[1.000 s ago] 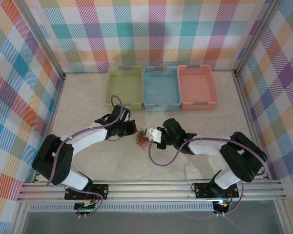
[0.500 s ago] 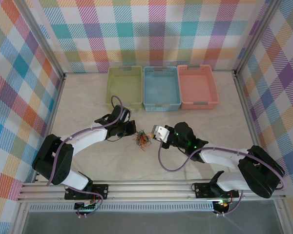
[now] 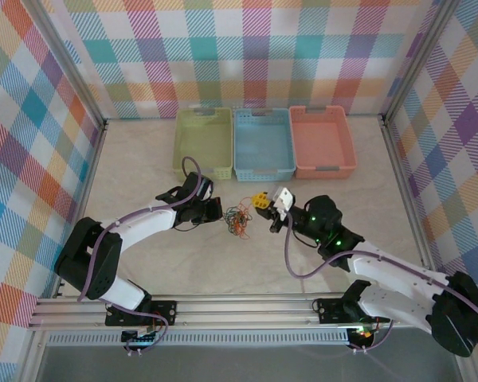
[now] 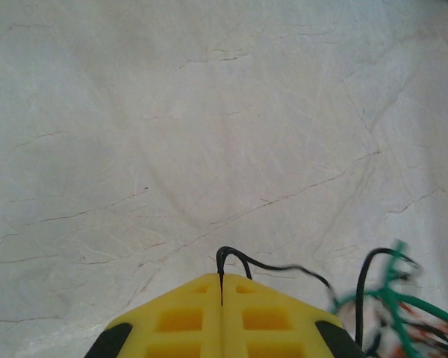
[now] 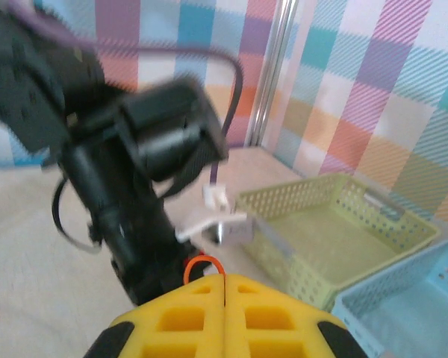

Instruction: Untangle the cables

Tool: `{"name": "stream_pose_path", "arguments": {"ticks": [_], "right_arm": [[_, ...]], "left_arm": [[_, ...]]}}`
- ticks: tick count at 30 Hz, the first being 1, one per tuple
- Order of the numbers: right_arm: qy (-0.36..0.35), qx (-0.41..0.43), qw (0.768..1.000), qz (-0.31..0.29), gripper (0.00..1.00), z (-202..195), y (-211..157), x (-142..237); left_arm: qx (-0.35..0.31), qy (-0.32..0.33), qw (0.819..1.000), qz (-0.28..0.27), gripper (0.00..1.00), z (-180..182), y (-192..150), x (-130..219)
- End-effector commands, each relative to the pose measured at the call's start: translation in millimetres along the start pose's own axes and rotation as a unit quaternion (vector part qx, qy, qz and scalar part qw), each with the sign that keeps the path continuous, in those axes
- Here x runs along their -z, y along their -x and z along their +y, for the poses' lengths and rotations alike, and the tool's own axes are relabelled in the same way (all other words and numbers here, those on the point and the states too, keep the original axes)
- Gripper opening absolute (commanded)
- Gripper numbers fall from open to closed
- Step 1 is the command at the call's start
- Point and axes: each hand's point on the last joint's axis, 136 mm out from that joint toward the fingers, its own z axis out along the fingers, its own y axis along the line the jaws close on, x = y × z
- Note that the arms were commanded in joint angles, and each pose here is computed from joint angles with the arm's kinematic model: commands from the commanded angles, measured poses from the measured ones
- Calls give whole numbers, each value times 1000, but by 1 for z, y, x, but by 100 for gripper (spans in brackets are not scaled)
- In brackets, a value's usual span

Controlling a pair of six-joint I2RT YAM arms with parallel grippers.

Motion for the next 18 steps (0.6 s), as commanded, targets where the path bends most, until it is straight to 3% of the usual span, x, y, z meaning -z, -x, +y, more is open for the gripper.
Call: {"name": "stream_pose_path", "arguments": {"ticks": [1, 4, 18], "right_arm": [[-1, -59, 998, -31, 0, -6, 43, 6], [-13, -86, 996, -28, 0, -11, 44, 5], [-49, -103, 993, 17, 0, -19, -55, -20]], "left_arm": [[-9, -1, 1000, -6, 0, -7, 6, 2], [-10, -1, 1000, -8, 0, -7, 6, 3], [-12, -17, 1000, -18, 0, -12, 7, 9]]}}
